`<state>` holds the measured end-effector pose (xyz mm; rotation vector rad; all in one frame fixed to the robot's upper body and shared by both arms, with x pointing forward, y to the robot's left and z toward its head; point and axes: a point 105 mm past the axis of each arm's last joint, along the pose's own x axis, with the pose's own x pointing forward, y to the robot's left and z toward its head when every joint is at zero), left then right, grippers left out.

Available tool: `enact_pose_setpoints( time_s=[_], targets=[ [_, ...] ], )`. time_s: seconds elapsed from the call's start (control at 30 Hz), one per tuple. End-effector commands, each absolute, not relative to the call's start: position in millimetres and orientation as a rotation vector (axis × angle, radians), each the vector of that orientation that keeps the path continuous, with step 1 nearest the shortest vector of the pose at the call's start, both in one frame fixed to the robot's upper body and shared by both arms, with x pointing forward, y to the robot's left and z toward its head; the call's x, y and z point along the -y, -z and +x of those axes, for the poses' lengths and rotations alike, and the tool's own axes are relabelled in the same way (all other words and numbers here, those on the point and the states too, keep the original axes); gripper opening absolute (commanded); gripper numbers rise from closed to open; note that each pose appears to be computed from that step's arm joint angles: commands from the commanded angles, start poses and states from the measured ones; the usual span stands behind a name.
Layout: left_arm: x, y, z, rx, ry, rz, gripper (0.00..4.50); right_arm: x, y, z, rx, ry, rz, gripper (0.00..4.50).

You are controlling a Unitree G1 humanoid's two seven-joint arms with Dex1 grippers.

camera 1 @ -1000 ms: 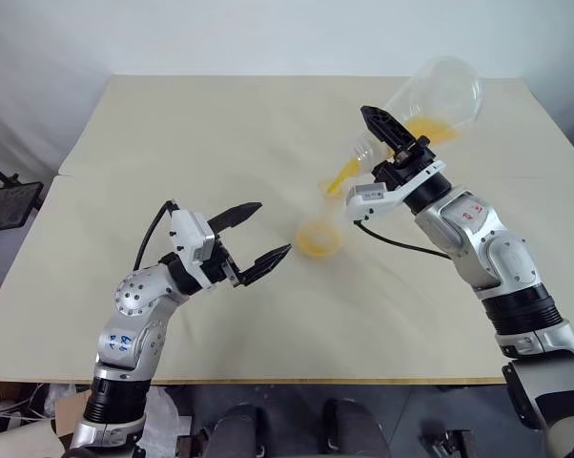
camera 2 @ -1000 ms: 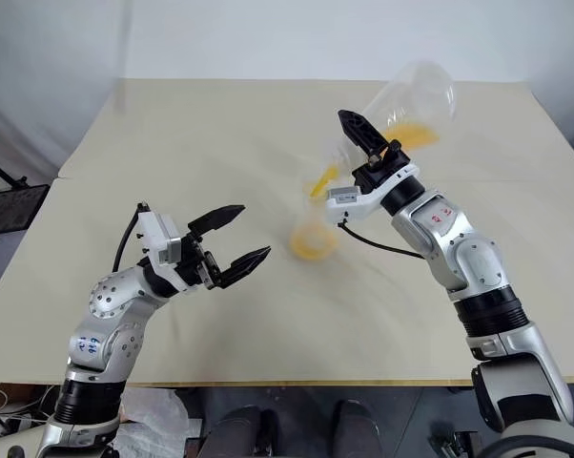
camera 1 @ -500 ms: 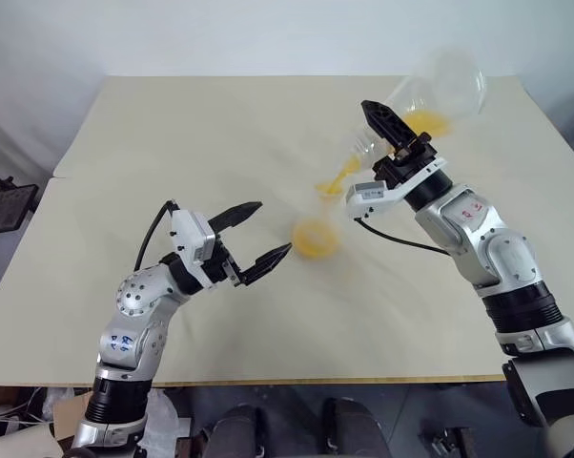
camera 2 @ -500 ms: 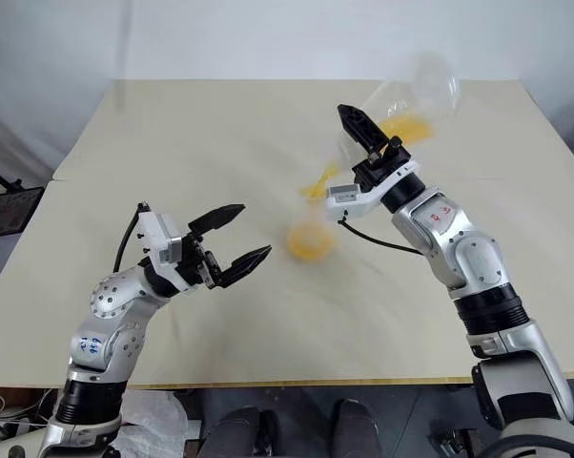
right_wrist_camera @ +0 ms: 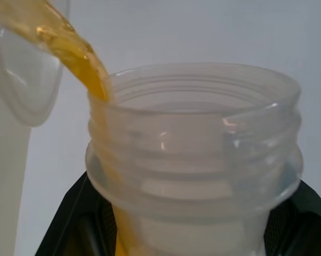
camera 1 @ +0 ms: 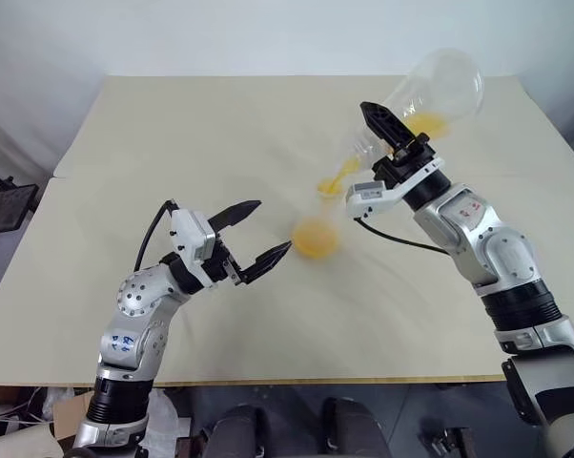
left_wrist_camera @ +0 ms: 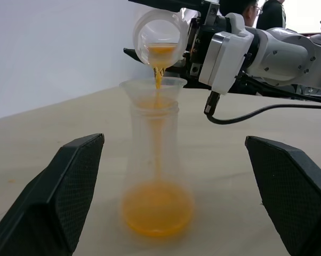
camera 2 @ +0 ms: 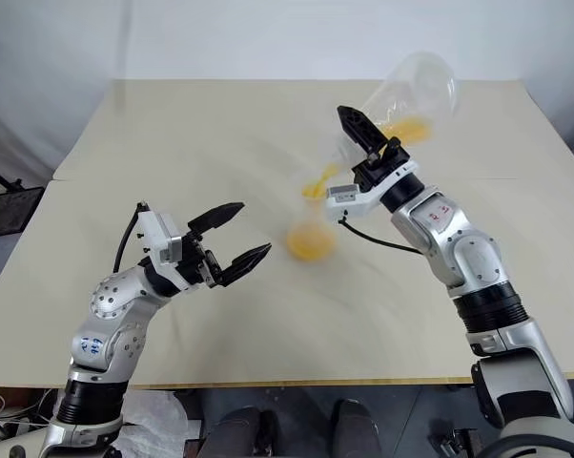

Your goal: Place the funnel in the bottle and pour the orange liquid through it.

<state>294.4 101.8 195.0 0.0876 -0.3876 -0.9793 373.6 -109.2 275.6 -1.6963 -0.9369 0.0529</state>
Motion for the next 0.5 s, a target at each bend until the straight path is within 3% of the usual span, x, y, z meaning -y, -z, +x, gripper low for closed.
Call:
enact_pose_setpoints(
  time_s=[0.03,0.5],
  targets=[
    [-98.9,-206.3,291.2,0.445,0.981,0.108,4.5,108.5,-293.1,367.7,1.0,-0.006,-1.698,2.63],
    [-97.9,-207.0,291.5,0.451,0.979,0.104,4.5,107.2,-292.6,367.5,1.007,-0.004,-1.712,2.63]
  ],
)
